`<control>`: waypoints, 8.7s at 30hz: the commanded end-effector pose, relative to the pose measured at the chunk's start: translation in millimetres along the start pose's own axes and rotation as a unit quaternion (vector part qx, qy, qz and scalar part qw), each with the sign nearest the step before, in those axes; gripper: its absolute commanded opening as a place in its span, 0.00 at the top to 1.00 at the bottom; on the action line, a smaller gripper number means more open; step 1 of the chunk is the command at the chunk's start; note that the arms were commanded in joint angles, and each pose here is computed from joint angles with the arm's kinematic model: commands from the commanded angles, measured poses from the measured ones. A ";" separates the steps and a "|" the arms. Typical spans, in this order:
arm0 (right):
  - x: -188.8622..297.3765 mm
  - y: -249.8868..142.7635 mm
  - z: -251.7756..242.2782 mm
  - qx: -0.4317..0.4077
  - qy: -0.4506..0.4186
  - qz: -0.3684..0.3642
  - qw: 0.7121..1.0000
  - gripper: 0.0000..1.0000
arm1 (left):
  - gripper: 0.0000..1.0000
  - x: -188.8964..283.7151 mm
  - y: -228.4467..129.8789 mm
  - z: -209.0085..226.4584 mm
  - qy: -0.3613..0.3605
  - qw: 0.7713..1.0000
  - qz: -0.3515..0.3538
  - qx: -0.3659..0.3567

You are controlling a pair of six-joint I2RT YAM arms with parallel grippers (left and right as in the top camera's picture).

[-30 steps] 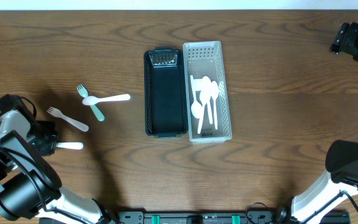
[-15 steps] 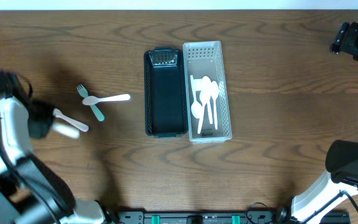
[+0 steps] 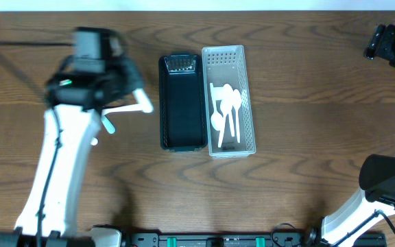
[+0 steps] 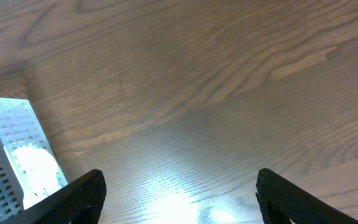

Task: Pack container
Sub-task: 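Carry the fork with left gripper into the black tray and release, then move left gripper back and grasp a white fork on the table, then carry the fork with left gripper into the black tray and release, then lower left gripper onto the last white fork and grasp it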

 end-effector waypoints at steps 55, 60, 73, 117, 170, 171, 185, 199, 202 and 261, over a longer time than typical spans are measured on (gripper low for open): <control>7.1 -1.4 5.6 0.008 0.013 -0.005 1.000 0.20 | 0.29 -25.7 74.0 232.5 0.307 0.885 -0.011 0.350; 7.1 -2.9 5.7 0.007 0.013 0.000 1.000 0.20 | 0.27 -68.5 66.0 258.2 0.310 0.866 0.052 0.389; 7.1 -7.1 5.8 0.006 0.014 0.014 1.000 0.20 | 0.25 -147.8 39.4 294.6 0.346 0.839 0.141 0.396; 7.3 -11.8 6.0 0.005 0.014 0.029 0.999 0.21 | 0.66 -162.1 50.4 300.1 0.327 0.856 0.106 0.386; 7.5 -14.3 6.1 0.005 0.015 0.037 0.999 0.21 | 0.94 -40.8 -44.8 -80.5 -0.015 0.990 0.009 -0.139; 7.5 -14.3 6.1 0.005 0.015 0.037 0.999 0.21 | 0.94 -50.6 -47.9 -81.7 -0.009 0.990 0.017 -0.142; 7.6 -15.3 6.1 0.004 0.015 0.040 0.999 0.20 | 0.94 -156.7 -60.9 -44.7 0.096 0.976 0.116 -0.158; 7.6 -15.2 6.0 0.005 0.015 0.040 0.999 0.20 | 0.56 -156.2 -60.9 -42.8 0.093 0.964 0.125 -0.215; 7.6 -15.2 6.1 0.007 0.015 0.040 0.999 0.19 | 0.56 -136.3 -52.4 -50.6 0.078 0.965 0.108 -0.227; 7.6 -15.3 6.1 0.012 0.015 0.040 0.999 0.18 | 0.38 -197.2 77.8 194.1 0.214 0.956 0.134 0.147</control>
Point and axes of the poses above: each gripper's point midway between its finger pads, its own x axis back along the fingers, its own z axis along the line the jaws close on, y = z × x, the point moved 9 cm from there along x, back along the fingers, and after that the axes turned 9 degrees about x, right-handed, at the moved point
